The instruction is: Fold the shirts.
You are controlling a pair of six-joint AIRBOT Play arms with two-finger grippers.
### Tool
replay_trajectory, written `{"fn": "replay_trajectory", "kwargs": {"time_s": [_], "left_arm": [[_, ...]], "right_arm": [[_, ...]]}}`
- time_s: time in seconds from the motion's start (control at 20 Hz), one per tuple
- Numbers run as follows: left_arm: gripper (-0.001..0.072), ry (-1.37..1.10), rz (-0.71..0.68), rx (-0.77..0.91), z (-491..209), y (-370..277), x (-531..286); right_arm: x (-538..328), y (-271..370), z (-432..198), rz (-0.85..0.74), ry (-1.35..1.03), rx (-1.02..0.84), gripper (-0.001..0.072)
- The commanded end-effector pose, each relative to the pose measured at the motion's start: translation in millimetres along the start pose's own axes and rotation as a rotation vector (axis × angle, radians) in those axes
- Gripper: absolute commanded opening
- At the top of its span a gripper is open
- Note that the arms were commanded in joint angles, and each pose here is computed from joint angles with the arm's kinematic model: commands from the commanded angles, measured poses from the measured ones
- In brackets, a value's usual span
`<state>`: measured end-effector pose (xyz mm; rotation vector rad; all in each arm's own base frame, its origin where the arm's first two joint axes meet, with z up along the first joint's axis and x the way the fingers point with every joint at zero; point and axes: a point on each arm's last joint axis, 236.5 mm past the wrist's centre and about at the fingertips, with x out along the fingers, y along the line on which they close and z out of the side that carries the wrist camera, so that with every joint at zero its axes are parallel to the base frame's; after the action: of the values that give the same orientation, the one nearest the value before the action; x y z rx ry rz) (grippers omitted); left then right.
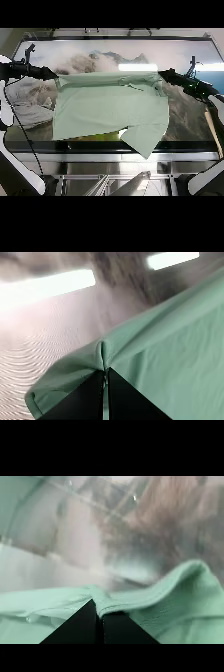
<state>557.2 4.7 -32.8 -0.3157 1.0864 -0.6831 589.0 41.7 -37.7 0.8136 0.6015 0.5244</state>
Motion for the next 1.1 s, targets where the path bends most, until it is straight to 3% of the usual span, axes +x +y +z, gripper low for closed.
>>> {"fn": "replay_trajectory", "kwargs": {"time_s": [0.0,0.15,0.85,0.9,0.95,1.0,1.05], "left_arm": [[0.0022,0.169,0.002,0.029,-44.6,-4.0,11.9],[0.0022,0.282,0.082,0.02,-75.3,18.0,15.0],[0.0023,0.263,0.111,0.099,-56.5,10.8,17.0],[0.0099,0.265,0.109,0.098,-57.1,10.2,16.7],[0.0322,0.264,0.111,0.088,-56.9,10.2,16.7],[0.0451,0.263,0.114,0.071,-56.7,10.1,16.4],[0.0641,0.26,0.117,0.059,-55.8,9.5,15.4]], "right_arm": [[-5.6,-9.5,-28.7,-0.026,0.129,-0.043,0.001],[-7.6,-13.5,-29.4,-0.038,0.136,-0.052,0.001],[-15.5,-36.6,-44.9,-0.125,0.21,-0.054,0.002],[-15.4,-36.6,-44.9,-0.125,0.21,-0.055,0.0171],[-15.6,-36.7,-45.0,-0.126,0.211,-0.055,0.0394],[-16.0,-35.7,-44.6,-0.123,0.211,-0.055,0.0442],[-18.0,-33.6,-42.3,-0.12,0.209,-0.061,0.0442]]}}
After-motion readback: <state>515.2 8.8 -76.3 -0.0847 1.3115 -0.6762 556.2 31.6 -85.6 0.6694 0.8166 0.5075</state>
